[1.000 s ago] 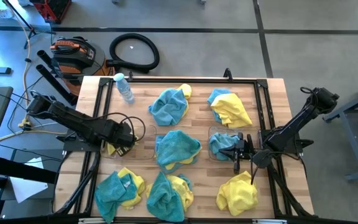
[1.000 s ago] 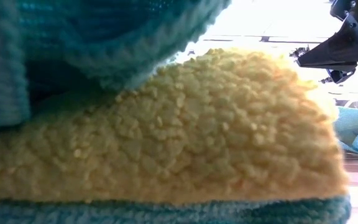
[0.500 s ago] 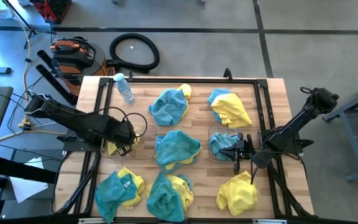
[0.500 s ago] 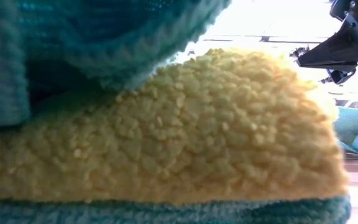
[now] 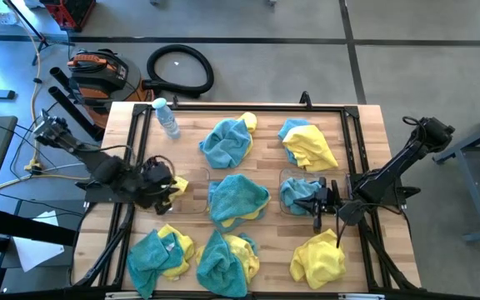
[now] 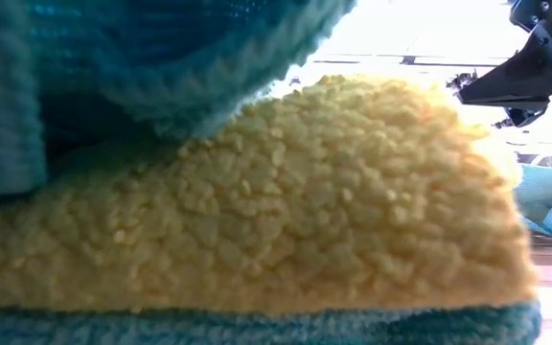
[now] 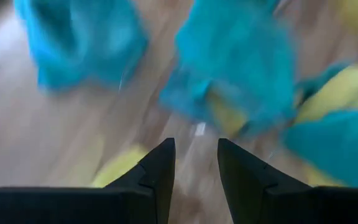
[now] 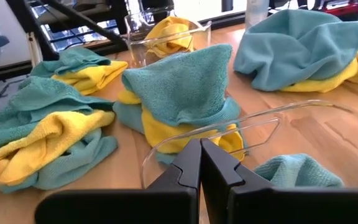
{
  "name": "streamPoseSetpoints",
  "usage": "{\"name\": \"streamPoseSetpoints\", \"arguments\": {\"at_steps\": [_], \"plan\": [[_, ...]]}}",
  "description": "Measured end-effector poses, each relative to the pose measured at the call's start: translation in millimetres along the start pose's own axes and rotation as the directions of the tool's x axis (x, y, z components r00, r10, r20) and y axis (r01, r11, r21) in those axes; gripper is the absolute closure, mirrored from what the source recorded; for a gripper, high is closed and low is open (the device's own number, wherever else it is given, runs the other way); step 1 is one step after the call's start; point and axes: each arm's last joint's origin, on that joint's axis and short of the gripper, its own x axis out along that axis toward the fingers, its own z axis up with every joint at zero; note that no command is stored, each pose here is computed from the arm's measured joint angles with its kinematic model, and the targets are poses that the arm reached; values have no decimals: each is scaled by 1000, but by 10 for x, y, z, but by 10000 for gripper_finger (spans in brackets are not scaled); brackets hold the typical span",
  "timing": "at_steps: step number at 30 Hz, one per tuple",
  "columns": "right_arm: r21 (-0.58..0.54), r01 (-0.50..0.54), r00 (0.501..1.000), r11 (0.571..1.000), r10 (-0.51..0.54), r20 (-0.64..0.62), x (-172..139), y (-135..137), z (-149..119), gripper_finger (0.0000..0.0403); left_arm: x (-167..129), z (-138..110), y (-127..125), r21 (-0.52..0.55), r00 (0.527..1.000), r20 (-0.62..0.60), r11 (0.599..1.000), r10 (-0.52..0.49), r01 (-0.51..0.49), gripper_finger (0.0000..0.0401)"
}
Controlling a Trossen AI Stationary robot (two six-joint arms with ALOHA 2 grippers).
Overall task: Sort microfiber towel by color & place in baskets
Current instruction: Put the blue microfiber cloth into the right transparent bin
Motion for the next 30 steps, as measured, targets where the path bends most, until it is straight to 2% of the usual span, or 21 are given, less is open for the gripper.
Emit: {"name": "streamPoseSetpoints", "arguments": {"at_steps": [4, 8, 12, 14, 18, 21, 25, 30], "plan": [[92, 47, 997, 995, -52, 54, 41, -29, 64, 403, -107, 8, -138, 84, 980, 197, 996, -34, 18, 291], [101, -2, 997, 995, -6, 74, 148, -63, 158, 403, -22, -58, -244, 148, 951, 299, 989, -75, 31, 291], [58, -16, 994, 998, 9, 110, 292, -90, 290, 402, 180, -129, -280, 170, 927, 350, 982, -136, 80, 291], [25, -21, 993, 999, 18, 118, 379, -59, 409, 402, 304, -166, -280, 198, 911, 359, 971, -202, 138, 291], [-75, -31, 992, 997, 39, 121, 594, 60, 699, 402, 484, -160, -234, 250, 850, 415, 939, -323, 235, 291], [-146, -3, 998, 989, 13, 67, 781, 153, 908, 402, 571, -133, -164, 285, 830, 433, 927, -352, 244, 291], [-219, 61, 992, 974, -83, -96, 1083, 229, 1117, 394, 650, -114, -41, 280, 839, 432, 934, -330, 223, 291], [-284, 130, 949, 950, -202, -241, 1424, 287, 1349, 343, 649, -82, 92, 285, 837, 458, 941, -301, 183, 291]]}}
